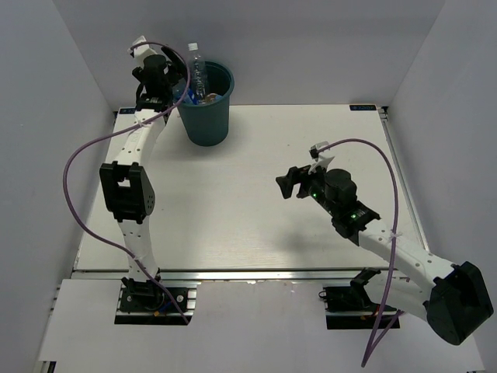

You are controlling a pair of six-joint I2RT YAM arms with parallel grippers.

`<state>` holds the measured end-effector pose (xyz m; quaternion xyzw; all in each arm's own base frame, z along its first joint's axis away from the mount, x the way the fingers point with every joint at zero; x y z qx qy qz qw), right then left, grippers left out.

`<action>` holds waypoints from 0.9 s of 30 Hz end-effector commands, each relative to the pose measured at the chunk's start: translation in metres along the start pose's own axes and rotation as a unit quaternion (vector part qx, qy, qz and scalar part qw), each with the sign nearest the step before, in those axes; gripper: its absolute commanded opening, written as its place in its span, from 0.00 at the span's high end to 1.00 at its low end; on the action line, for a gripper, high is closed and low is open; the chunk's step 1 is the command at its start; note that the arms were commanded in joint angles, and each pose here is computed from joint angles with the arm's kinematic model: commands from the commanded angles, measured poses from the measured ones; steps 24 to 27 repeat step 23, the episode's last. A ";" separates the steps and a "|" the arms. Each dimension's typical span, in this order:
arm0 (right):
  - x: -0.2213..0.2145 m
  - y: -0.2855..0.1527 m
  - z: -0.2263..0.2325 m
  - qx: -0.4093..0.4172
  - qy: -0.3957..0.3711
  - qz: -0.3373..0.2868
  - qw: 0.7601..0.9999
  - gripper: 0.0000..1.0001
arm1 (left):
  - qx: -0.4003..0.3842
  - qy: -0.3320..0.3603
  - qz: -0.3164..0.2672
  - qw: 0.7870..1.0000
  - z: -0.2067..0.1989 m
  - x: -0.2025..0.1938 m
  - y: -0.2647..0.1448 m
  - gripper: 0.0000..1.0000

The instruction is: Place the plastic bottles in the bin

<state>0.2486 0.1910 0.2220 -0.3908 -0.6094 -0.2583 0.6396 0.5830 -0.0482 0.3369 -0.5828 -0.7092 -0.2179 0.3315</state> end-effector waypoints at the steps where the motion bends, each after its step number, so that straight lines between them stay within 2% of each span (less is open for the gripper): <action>1: 0.008 -0.004 -0.003 -0.007 0.022 -0.020 1.000 0.11 | -0.055 -0.007 -0.008 0.998 -0.038 0.038 -0.025 0.02; 8: 0.007 -0.007 -0.019 -0.046 0.075 -0.014 0.996 0.11 | -0.059 0.016 -0.019 0.998 -0.058 0.079 -0.057 0.02; 12: 0.008 -0.011 -0.026 -0.079 0.092 -0.010 0.993 0.11 | -0.034 0.027 -0.019 0.999 -0.053 0.095 -0.087 0.02; 16: 0.008 -0.017 -0.029 -0.092 0.099 -0.013 0.991 0.11 | 0.056 0.024 -0.016 0.998 -0.005 0.094 -0.139 0.02; 18: 0.010 -0.020 -0.030 -0.097 0.099 -0.024 0.990 0.11 | 0.104 -0.003 -0.013 0.994 0.043 0.072 -0.179 0.02; 20: 0.005 -0.022 -0.029 -0.094 0.093 -0.028 0.991 0.11 | 0.100 -0.036 -0.019 0.994 0.066 0.056 -0.199 0.02; 21: 0.005 -0.022 -0.029 -0.091 0.093 -0.029 0.991 0.11 | 0.108 -0.045 -0.002 0.993 0.089 0.037 -0.216 0.02; 23: 0.004 -0.024 -0.028 -0.087 0.088 -0.028 0.992 0.11 | 0.109 -0.045 0.028 0.993 0.100 0.022 -0.225 0.02; 27: 0.004 -0.024 -0.028 -0.087 0.088 -0.028 0.992 0.11 | 0.109 -0.045 0.028 0.993 0.100 0.022 -0.225 0.02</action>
Point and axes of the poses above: each gripper's point midway between its finger pads, its own y axis out along the fingers, its own z axis along the line the jaws close on, x = y × z, the point moved 6 cm from there along -y, back along the fingers, and after that the axes turned 15 degrees about -y, right-handed, at the moved point
